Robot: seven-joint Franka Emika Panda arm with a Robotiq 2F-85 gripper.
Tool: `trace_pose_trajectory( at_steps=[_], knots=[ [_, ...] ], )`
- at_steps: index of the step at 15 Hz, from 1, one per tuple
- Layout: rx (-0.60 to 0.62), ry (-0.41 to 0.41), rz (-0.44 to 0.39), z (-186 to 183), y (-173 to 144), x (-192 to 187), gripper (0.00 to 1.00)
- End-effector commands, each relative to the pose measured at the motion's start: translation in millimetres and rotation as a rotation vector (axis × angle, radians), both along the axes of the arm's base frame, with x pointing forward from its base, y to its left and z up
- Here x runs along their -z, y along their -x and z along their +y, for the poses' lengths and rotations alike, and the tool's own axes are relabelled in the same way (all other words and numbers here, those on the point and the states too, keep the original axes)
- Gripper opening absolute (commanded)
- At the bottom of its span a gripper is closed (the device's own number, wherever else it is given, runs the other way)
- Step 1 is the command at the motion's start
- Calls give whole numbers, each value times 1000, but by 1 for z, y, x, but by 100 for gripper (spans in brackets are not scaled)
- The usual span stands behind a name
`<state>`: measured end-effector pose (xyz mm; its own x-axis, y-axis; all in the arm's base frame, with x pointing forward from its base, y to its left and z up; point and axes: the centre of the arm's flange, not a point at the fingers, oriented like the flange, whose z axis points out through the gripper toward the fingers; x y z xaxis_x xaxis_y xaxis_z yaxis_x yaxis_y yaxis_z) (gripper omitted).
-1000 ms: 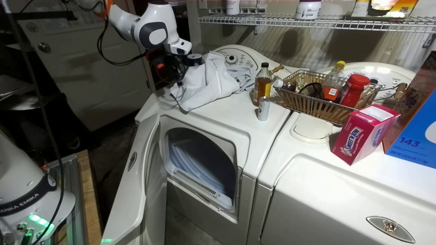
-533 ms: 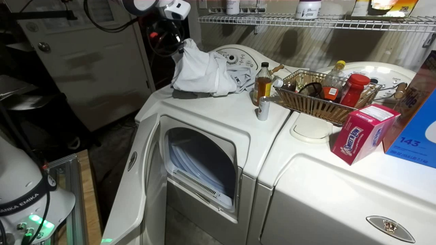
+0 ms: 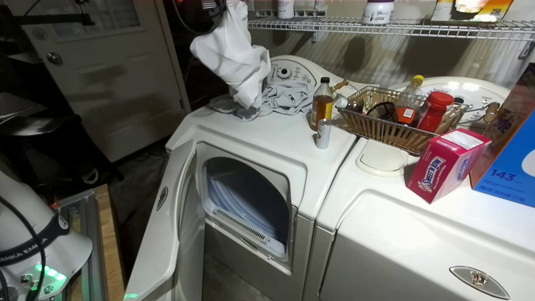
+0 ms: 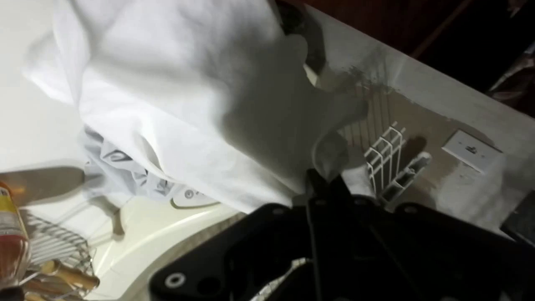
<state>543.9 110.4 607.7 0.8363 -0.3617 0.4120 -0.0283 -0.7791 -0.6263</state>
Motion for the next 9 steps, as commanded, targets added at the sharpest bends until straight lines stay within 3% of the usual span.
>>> trace_pose_trajectory(
  at_steps=[1, 5, 9],
  knots=[
    [-23, -48, -82, -54, 20, -47, 1],
    [-43, -70, -122, -116, 35, -77, 1],
    [-42, -56, -143, -159, 36, -82, 1]
  ],
)
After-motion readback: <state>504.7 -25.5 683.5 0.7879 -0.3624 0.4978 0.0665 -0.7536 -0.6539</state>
